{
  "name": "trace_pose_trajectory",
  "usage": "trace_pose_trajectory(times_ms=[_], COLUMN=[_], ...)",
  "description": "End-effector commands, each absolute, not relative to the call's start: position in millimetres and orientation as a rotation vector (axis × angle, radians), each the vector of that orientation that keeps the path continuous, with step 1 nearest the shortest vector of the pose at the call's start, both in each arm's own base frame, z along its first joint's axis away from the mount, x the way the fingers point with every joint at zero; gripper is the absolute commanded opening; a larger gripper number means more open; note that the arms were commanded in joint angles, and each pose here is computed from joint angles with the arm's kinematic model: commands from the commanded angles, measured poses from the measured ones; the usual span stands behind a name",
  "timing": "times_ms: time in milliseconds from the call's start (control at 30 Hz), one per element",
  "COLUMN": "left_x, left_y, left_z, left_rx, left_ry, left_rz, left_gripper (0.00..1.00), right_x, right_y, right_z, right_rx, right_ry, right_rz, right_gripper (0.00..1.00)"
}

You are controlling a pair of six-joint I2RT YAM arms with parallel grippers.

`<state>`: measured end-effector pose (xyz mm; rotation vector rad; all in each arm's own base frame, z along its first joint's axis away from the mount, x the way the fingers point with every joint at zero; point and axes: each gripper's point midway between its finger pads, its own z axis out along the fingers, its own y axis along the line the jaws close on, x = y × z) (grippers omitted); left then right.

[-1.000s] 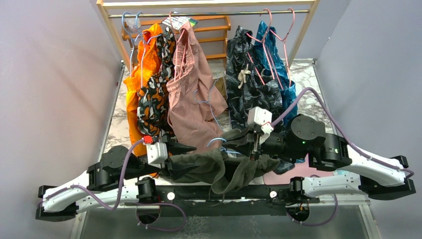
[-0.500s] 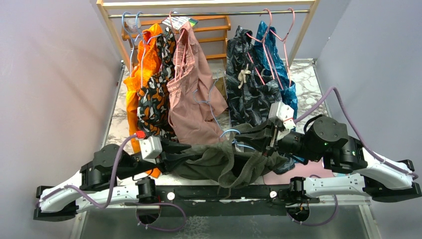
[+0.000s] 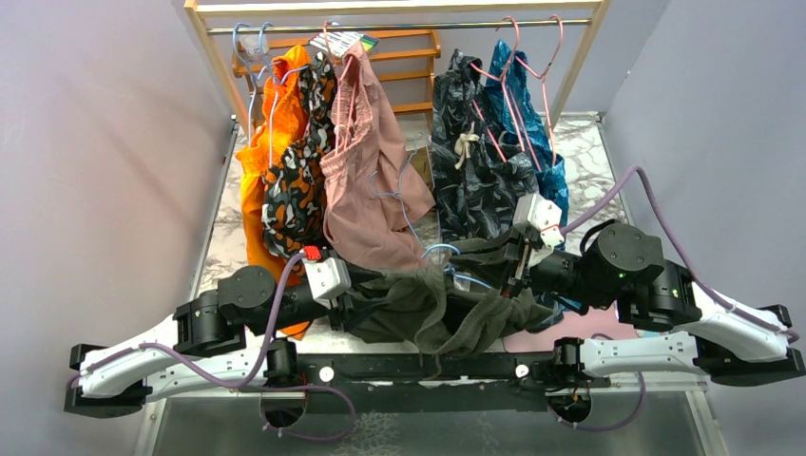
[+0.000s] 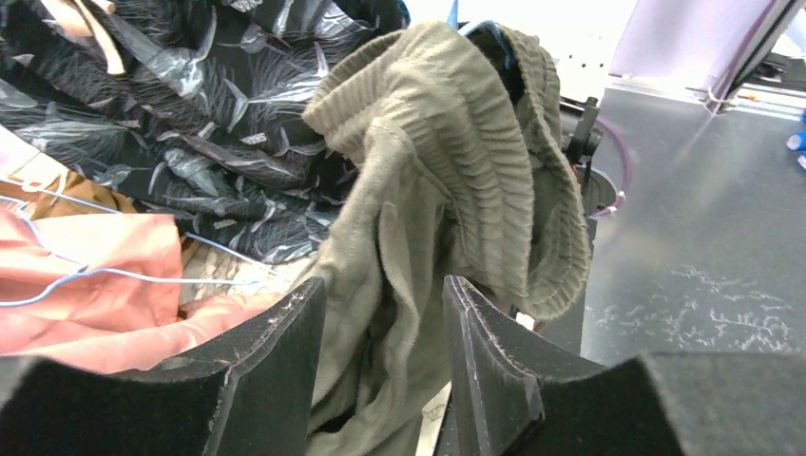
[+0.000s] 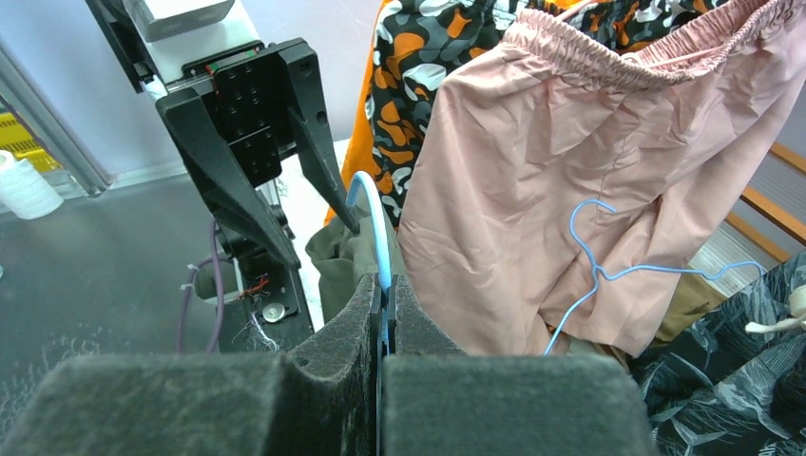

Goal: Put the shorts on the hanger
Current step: Hang the shorts on the hanger.

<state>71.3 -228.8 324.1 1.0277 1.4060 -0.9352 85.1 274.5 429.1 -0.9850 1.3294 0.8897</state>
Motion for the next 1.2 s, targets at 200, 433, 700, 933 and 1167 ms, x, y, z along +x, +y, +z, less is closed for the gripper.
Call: trace_pose_trajectory(times_ms=[200, 433, 700, 933, 1167], left_x=[89.6, 81.3, 80.3, 82.1, 84.6], left_y=[-217.8, -249.0, -267.4, -268.4, -260.3], left_z=[373.7, 376.1, 365.1, 355.6, 348.1], left_rx=[0.873, 0.981, 1.034, 1.049, 1.027], left_ry=[1.287, 1.25, 1.238, 1.258, 1.284], left_rz=[-0.887, -0.926, -0.931, -0.912, -0.897], left_gripper=[0.48, 0.48, 0.46, 0.26, 0.0], right_x=[83.9, 81.9, 81.3, 81.2, 81.2], right_y=[271.7, 278.1, 279.5, 277.4, 272.7], right_z=[442.5, 441.3, 439.0, 439.6, 443.5], right_rx=[-0.942, -0.959, -0.966, -0.965, -0.956], right_ry=[1.287, 1.28, 1.283, 1.281, 1.274], right_rz=[0.919, 0.931, 0.932, 0.931, 0.929], right_gripper=[0.01, 0.01, 0.01, 0.01, 0.01])
